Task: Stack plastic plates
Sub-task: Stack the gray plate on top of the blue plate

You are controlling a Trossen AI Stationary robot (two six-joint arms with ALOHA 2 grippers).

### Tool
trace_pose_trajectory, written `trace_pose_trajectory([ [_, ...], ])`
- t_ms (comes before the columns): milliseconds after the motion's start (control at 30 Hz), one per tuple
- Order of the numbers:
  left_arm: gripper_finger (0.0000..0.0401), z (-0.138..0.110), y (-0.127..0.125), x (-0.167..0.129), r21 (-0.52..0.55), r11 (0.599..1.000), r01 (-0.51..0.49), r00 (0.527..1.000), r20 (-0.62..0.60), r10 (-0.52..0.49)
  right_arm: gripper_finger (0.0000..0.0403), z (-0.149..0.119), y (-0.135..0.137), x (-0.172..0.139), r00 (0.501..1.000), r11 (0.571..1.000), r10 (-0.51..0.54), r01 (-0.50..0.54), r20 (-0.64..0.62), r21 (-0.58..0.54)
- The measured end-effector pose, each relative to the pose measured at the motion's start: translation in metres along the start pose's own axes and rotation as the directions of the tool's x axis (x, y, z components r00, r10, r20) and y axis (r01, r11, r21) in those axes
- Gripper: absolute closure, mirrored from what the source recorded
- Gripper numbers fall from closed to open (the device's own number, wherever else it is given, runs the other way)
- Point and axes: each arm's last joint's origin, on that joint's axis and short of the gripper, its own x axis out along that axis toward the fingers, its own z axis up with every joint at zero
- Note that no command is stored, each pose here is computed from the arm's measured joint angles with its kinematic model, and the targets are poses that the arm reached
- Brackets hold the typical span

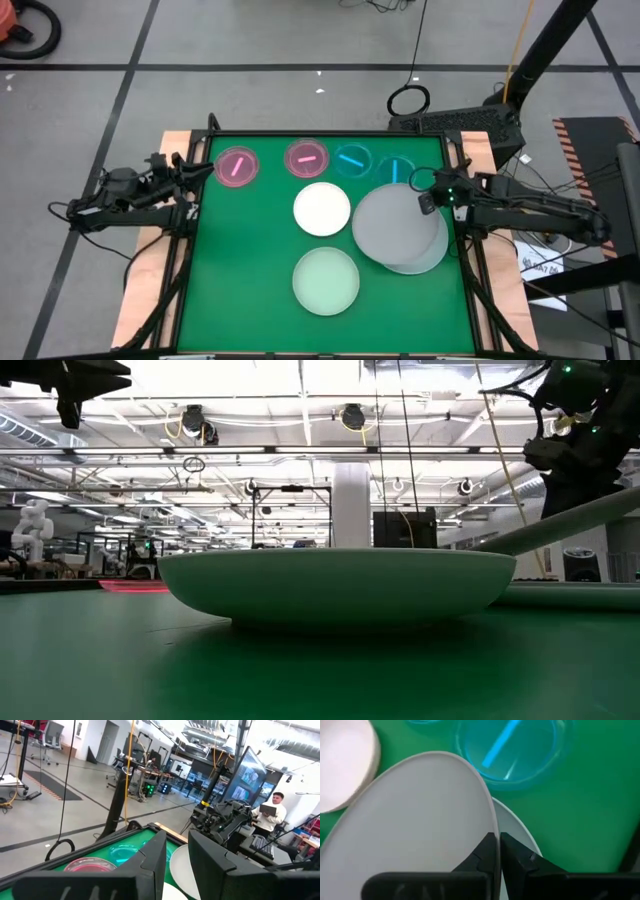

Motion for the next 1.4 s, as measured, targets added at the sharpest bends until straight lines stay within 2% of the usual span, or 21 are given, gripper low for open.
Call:
trace_pose_trajectory([
  [133,0.0313,0.000,0.000,0.000,0.004,1.000,0.000,1.000,0.000,0.000,0.0378,-0.002,-0.002,0.000,1.000,1.000,-0.019,0.019,-0.019,0.013],
  [367,0.0313,0.000,0.000,0.000,0.005,1.000,0.000,1.000,0.000,0.000,0.0319,-0.003,-0.005,0.000,0.998,0.998,-0.060,0.061,-0.021,0.013],
  [567,0.0313,0.000,0.000,0.000,0.004,1.000,-0.004,1.000,0.002,0.004,0.0295,0.001,0.000,0.000,1.000,1.000,-0.014,0.014,0.020,0.027],
  [767,0.0313,0.001,0.002,0.000,0.002,0.997,-0.078,0.997,0.028,0.078,0.0302,0.016,0.016,-0.001,0.978,0.990,0.129,-0.118,0.162,-0.071],
  [967,0.0313,0.000,0.002,0.009,0.018,0.982,-0.189,0.981,0.036,0.189,0.0318,0.029,0.031,0.007,0.956,0.971,0.188,-0.146,0.226,-0.190],
  [1067,0.0313,-0.001,-0.003,0.023,0.031,0.970,-0.240,0.971,0.035,0.238,0.0327,0.033,0.038,0.017,0.959,0.961,0.180,-0.125,0.217,-0.246],
  [1200,0.0313,-0.002,-0.014,0.047,0.070,0.966,-0.249,0.968,0.043,0.246,0.0337,0.038,0.048,0.034,0.967,0.947,0.165,-0.100,0.192,-0.307],
  [1400,0.0313,-0.012,-0.023,0.077,0.137,0.957,-0.257,0.966,0.014,0.258,0.0350,0.035,0.059,0.055,0.969,0.910,0.248,-0.224,0.025,-0.350],
])
